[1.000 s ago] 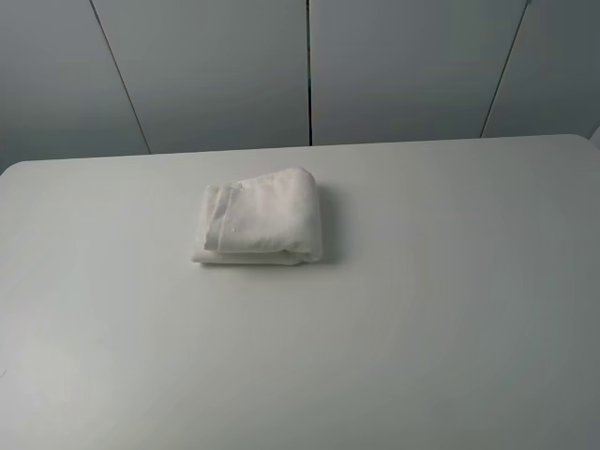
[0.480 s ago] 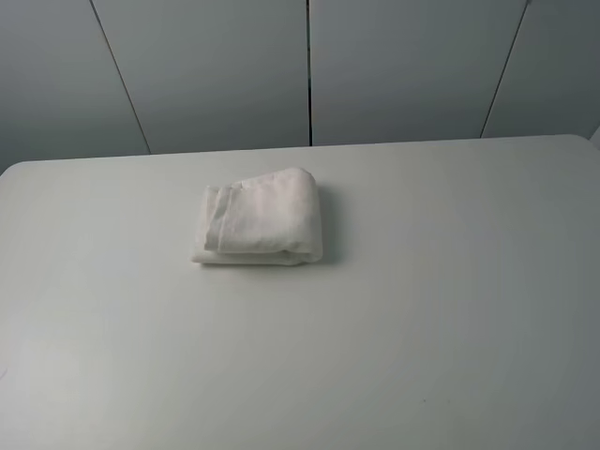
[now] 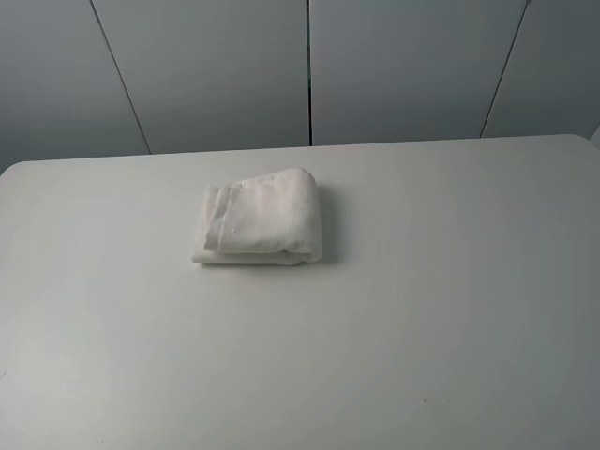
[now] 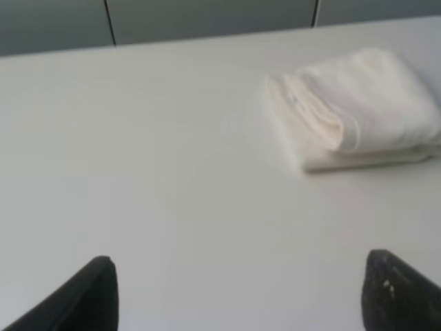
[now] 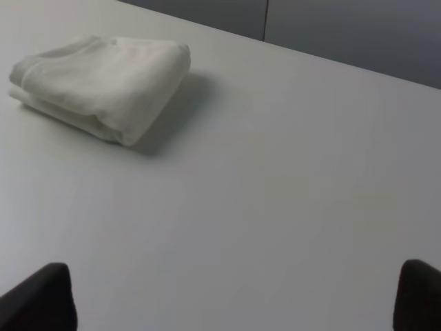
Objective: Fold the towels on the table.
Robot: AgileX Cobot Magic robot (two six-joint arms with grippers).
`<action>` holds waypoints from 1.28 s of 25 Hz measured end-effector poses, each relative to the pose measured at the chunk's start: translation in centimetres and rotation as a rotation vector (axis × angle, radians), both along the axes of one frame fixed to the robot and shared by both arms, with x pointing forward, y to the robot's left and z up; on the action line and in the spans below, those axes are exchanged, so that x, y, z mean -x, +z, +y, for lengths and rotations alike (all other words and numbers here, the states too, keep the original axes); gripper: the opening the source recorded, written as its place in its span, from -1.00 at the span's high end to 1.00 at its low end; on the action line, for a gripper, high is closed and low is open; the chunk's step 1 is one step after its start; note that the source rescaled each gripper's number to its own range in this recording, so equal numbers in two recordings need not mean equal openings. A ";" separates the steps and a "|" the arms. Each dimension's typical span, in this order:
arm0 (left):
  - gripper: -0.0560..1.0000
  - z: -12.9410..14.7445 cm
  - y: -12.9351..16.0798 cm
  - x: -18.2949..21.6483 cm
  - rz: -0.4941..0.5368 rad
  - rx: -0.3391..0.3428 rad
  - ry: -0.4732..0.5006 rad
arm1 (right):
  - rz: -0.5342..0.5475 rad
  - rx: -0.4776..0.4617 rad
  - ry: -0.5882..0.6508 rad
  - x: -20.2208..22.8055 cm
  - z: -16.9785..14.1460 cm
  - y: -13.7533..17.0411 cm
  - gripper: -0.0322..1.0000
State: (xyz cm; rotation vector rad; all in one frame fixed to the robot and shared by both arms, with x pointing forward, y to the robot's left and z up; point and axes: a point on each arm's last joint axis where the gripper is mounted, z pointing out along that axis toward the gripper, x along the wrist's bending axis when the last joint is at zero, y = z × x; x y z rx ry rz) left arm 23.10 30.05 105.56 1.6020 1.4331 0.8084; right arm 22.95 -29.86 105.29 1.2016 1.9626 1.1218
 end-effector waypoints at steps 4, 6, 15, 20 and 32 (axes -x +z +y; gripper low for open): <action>-0.84 0.0 -0.2 -0.1 0.007 0.000 0.001 | -0.002 0.001 0.001 0.0 0.0 0.0 -1.00; -0.84 0.0 -0.2 -0.1 0.007 0.000 0.001 | -0.005 0.000 0.001 0.0 0.0 0.0 -1.00; -0.84 0.2 -0.2 -0.1 0.002 -0.035 0.032 | 0.001 -0.012 -0.019 0.0 -0.1 0.0 -1.00; -0.84 0.1 -0.2 -0.1 0.004 -0.040 0.170 | 0.003 -0.025 -0.173 -0.1 -0.3 0.0 -1.00; -0.84 0.1 -0.2 0.0 0.005 -0.034 0.218 | 0.001 -0.036 -0.366 -0.1 -0.2 0.0 -1.00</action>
